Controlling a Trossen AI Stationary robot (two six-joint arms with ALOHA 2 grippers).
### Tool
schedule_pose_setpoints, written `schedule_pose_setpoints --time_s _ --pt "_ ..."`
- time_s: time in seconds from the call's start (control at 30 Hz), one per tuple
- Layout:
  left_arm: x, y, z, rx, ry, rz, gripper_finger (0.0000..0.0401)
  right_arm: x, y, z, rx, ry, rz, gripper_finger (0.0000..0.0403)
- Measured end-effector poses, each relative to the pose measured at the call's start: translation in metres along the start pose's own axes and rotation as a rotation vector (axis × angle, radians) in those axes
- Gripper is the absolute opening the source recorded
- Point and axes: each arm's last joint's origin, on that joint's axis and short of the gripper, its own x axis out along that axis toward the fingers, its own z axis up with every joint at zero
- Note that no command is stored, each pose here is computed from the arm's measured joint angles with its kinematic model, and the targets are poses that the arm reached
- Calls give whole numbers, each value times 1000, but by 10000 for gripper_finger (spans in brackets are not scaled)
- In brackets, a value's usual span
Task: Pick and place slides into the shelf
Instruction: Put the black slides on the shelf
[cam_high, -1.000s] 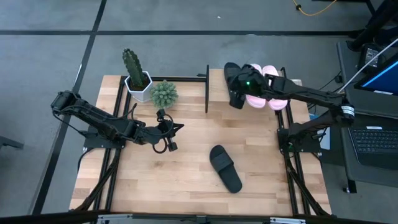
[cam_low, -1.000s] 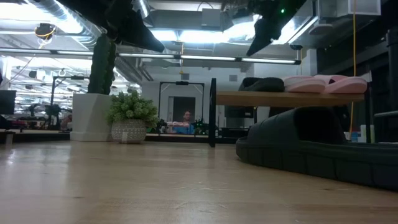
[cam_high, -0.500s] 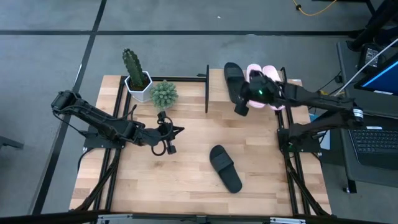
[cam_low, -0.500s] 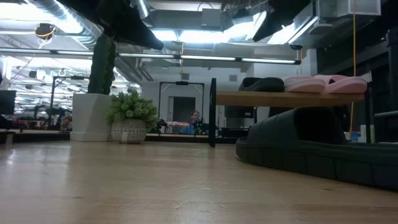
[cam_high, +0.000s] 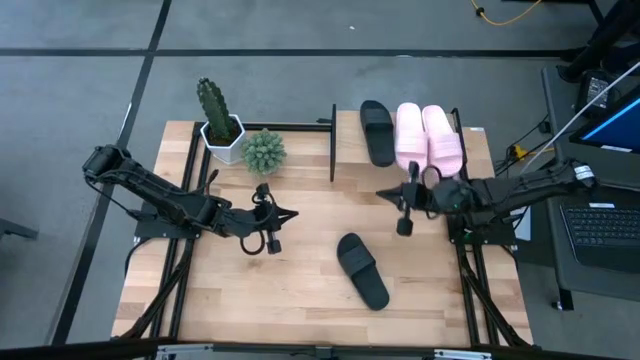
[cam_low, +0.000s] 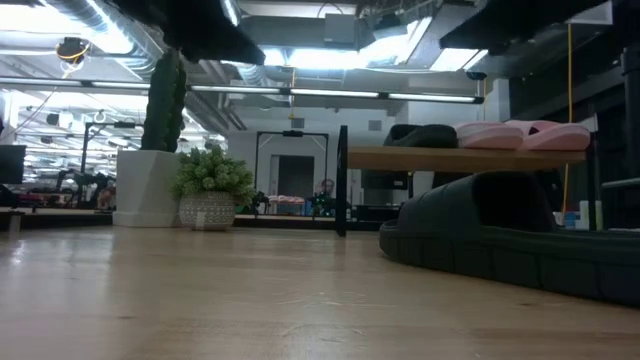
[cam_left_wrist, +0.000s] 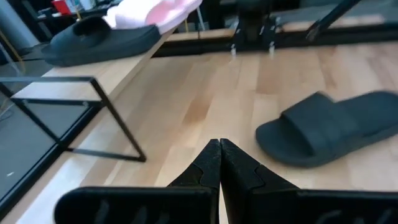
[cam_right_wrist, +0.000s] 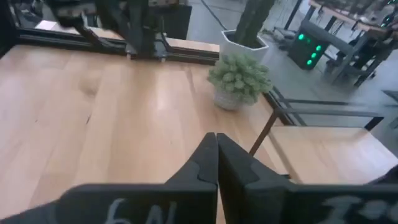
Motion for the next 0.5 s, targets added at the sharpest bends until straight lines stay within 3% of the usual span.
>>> schedule_pose_setpoints --time_s 0.13,0.33,0.5 --pt "-1 -3 7 -18 -62 -66 0 -6 18 -19 -46 9 12 0" --pt "-5 -10 16 51 -149 -204 0 -18 47 -41 -95 13 162 0" --pt "-5 -12 17 98 -166 -259 0 -26 62 -48 -56 -100 245 0"
